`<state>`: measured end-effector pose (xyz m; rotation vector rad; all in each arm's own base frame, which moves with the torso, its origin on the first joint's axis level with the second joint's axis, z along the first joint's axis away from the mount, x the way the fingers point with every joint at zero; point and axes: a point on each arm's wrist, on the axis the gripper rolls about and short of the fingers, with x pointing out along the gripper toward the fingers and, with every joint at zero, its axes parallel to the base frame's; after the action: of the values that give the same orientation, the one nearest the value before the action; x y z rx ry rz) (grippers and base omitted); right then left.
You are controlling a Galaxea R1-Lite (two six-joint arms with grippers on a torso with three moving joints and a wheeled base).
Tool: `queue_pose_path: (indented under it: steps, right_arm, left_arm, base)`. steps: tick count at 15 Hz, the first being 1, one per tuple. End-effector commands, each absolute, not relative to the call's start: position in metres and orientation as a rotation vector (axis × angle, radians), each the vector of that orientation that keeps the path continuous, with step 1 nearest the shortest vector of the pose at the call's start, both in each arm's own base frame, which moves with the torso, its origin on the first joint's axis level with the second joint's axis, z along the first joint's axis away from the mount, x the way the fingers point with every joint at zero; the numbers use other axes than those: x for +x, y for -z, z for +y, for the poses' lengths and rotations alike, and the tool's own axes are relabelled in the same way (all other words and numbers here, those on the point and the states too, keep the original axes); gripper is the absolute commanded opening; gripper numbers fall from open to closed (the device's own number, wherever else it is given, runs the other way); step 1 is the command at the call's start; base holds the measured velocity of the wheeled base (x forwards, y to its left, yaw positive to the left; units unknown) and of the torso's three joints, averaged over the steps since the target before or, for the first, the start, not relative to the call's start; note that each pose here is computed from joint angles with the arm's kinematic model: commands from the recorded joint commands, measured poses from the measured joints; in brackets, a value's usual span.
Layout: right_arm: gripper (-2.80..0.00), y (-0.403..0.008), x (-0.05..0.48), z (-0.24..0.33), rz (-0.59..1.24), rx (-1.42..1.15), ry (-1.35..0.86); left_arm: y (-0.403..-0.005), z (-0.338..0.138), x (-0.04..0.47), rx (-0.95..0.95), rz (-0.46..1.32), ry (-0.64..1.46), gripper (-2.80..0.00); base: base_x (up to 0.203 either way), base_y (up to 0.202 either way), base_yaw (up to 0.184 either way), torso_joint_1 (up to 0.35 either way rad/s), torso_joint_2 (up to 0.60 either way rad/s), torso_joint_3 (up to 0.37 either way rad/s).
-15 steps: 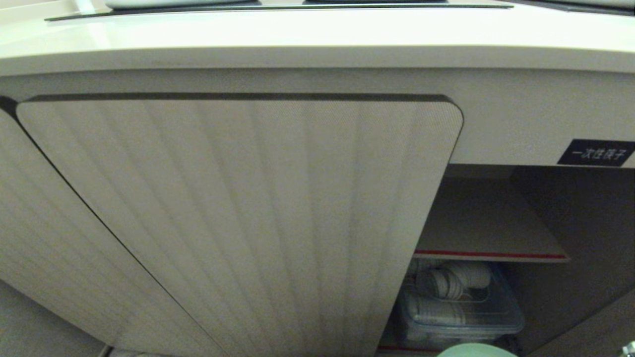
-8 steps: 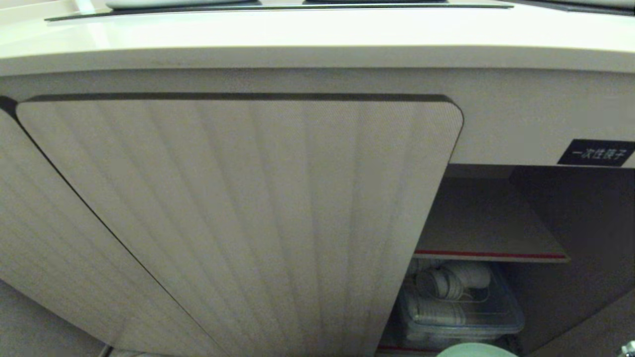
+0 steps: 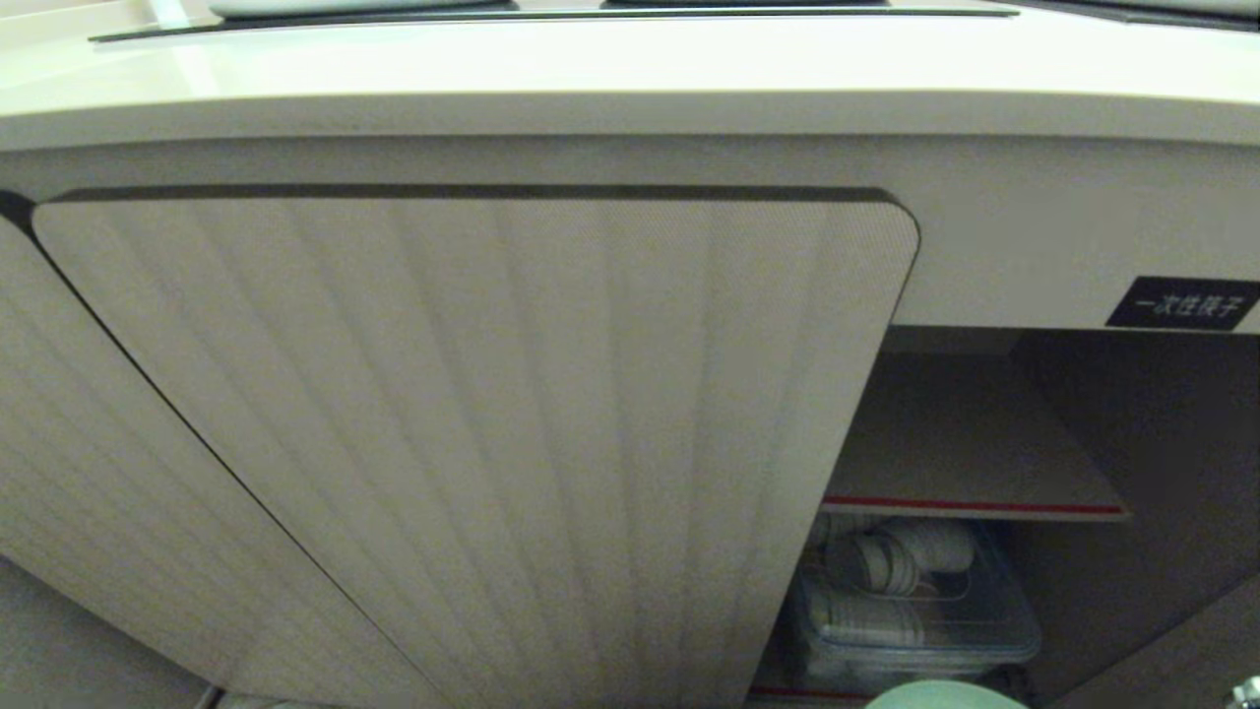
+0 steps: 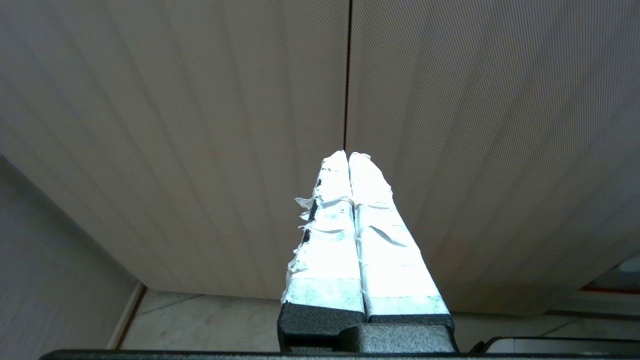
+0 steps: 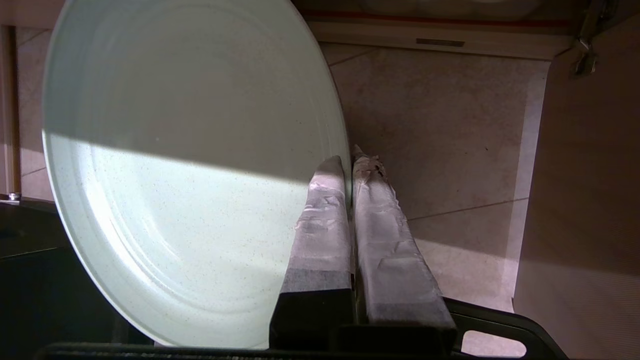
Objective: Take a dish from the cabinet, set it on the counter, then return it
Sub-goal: Place it on the table
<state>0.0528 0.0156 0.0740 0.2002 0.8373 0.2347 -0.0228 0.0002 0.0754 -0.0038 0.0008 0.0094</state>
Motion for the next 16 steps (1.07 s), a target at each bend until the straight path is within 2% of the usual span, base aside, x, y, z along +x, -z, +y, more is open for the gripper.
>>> queue_pose_path:
  steps: [1, 5, 16]
  right_arm:
    - [-2.80, -0.0743, 0.0525, 0.0156, 0.832, 0.202, -0.237]
    - [-2.80, -0.0743, 0.0524, 0.0156, 0.832, 0.203, -0.239]
    - [-2.80, -0.0766, 0.0525, 0.0169, 0.819, 0.207, -0.291]
  left_arm:
    - [-0.0755, 0.0002, -0.0228, -0.005, 0.000, -0.011, -2.80]
    - [-0.0755, 0.0002, -0.0228, -0.005, 0.000, -0.010, -2.80]
    - [-0.0755, 0.0002, -0.0228, -0.005, 0.000, -0.011, -2.80]
  base:
    - [0.000, 0.000, 0.000, 0.017, -0.07, -0.025]
    - [0.000, 0.000, 0.000, 0.062, -0.24, -0.249]
    - [0.000, 0.000, 0.000, 0.187, -0.50, -0.292]
